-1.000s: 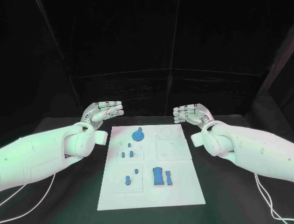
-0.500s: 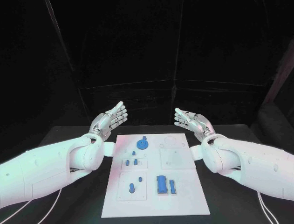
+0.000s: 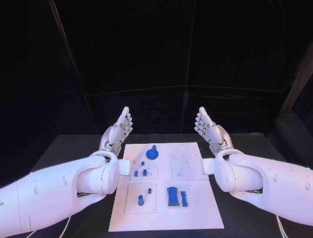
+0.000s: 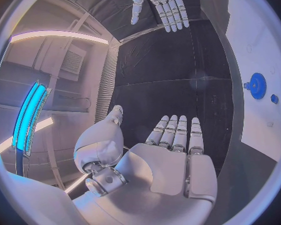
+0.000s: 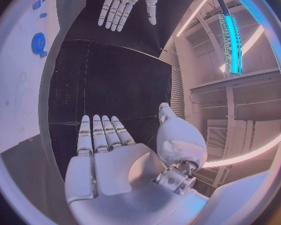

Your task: Assemble the parts on the task board

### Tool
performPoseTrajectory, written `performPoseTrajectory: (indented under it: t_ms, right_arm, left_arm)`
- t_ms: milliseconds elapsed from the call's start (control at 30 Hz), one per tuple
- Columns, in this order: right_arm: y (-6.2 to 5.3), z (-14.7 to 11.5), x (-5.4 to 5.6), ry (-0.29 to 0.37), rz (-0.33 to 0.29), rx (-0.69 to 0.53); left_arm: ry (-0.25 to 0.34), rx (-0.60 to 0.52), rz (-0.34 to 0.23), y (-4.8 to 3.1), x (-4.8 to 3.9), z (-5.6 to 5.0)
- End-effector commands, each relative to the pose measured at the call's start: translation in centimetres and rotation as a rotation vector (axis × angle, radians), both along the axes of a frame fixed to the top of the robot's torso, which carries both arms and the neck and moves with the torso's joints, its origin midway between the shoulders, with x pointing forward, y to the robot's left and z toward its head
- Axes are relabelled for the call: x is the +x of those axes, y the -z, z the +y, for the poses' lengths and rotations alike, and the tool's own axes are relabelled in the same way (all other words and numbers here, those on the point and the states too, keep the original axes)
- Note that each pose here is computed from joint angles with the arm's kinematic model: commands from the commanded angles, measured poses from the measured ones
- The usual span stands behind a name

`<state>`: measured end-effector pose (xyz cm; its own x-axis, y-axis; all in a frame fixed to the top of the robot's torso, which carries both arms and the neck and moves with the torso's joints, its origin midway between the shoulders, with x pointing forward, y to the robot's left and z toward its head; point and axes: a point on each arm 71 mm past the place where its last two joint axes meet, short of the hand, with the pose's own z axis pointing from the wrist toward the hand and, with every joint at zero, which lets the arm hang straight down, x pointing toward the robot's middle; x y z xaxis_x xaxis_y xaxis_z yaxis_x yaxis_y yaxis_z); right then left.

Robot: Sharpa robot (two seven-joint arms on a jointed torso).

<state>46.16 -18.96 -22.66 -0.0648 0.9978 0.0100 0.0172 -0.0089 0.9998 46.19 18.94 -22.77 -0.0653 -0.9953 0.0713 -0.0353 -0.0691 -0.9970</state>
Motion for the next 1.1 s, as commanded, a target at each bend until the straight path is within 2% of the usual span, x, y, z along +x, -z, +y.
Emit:
performPoseTrajectory:
  t_ms: [33,1100]
  right_arm:
    - [-0.24,-0.28,0.01,0.048,-0.016,0.001]
    - [-0.24,-0.28,0.01,0.048,-0.016,0.001]
  left_arm:
    - [-0.049,0.06,-0.033,-0.35,-0.01,0.3]
    - [-0.049,0.06,-0.033,-0.35,-0.01,0.3]
